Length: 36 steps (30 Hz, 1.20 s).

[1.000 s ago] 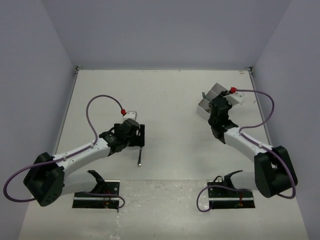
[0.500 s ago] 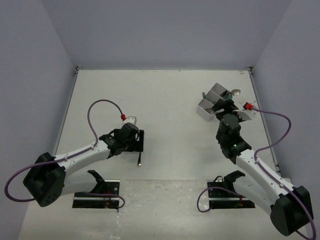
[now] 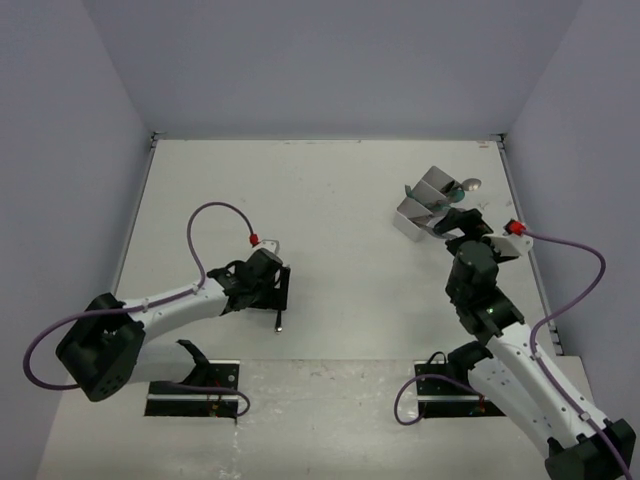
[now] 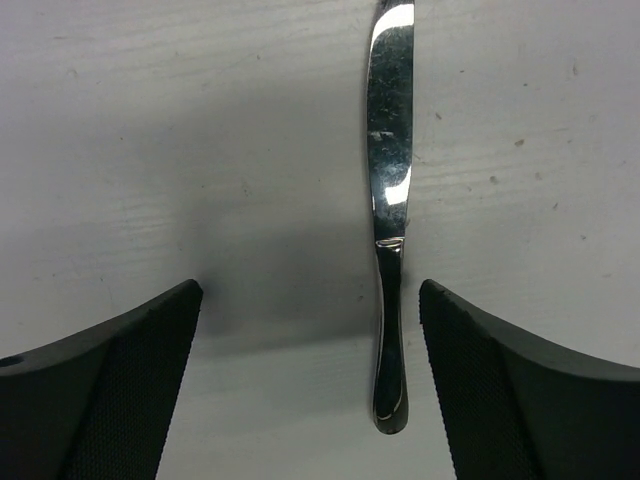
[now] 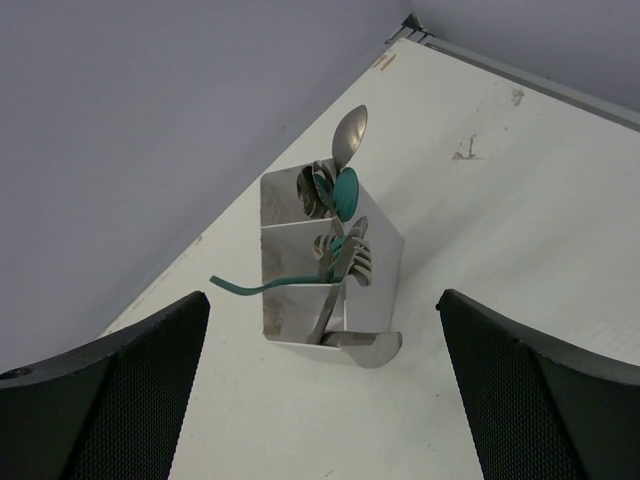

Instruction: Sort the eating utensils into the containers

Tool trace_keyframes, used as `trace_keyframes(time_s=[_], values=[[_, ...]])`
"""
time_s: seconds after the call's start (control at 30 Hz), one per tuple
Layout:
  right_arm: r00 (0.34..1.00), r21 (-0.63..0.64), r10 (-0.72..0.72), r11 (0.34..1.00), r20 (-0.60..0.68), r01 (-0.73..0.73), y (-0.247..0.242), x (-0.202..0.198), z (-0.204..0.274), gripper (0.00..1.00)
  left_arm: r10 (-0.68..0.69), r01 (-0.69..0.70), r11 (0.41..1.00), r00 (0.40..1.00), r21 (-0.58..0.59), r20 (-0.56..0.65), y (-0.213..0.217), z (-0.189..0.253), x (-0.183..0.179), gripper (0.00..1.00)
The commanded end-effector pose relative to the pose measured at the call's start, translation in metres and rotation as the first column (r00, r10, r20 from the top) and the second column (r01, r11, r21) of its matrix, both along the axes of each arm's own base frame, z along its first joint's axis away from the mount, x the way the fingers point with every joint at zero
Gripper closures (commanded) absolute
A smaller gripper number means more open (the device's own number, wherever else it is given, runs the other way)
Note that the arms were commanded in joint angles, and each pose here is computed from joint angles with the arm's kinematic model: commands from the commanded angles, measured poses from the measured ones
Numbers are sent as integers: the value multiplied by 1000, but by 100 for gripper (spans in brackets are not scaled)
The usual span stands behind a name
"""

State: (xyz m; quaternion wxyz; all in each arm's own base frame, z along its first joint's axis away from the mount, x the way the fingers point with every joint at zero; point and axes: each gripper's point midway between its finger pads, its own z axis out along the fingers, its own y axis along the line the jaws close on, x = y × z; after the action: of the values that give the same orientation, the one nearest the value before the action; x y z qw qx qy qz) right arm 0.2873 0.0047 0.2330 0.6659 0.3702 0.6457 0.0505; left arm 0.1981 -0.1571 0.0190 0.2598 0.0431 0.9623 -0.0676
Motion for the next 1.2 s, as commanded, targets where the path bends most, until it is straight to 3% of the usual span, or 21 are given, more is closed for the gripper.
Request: trace_keyframes(time_s=[0.0,0.1,0.23,0.37,0.57,0.7,0.77,0.93,1.03,1.07,1.17], values=[[1000,17,-20,1000,14,19,-5,-6,9,1,-20,20,999,1000,32,-2,-2,-4,3,14],[1000,17,-20,1000,5,20,-5,-8,7,1,-42,44,998,999,51,-32,-6,-5,-1,28],[1000,11,-28,1000,0,28,-8,-11,9,1,-66,75,995,989,68,-132,-3,-12,-34,32],[1000,6,-29,1000,-7,29,-9,-12,6,1,-83,95,995,969,41,-233,-6,-23,-59,42],[999,-4,-35,999,-19,34,-10,-13,1,1,-24,82,979,956,188,-293,5,-33,-67,62],[999,-6,-35,999,-14,35,-11,-14,3,1,-11,100,957,951,273,-310,12,-37,-73,86],[1000,-8,-12,1000,-12,12,-7,-13,4,1,-1,92,951,955,296,-296,14,-36,-69,100],[987,-36,155,987,-28,-156,19,-6,5,1,-69,106,965,985,241,-160,-14,-10,-35,100],[928,-18,372,928,-24,-373,60,-3,2,1,-103,103,978,995,179,-7,-37,23,-4,100],[869,2,494,870,-19,-494,84,-4,-1,1,-113,106,985,992,136,48,-47,39,6,100],[732,-9,681,732,13,-681,126,-9,-3,1,-176,171,984,967,41,182,-74,71,26,100]])
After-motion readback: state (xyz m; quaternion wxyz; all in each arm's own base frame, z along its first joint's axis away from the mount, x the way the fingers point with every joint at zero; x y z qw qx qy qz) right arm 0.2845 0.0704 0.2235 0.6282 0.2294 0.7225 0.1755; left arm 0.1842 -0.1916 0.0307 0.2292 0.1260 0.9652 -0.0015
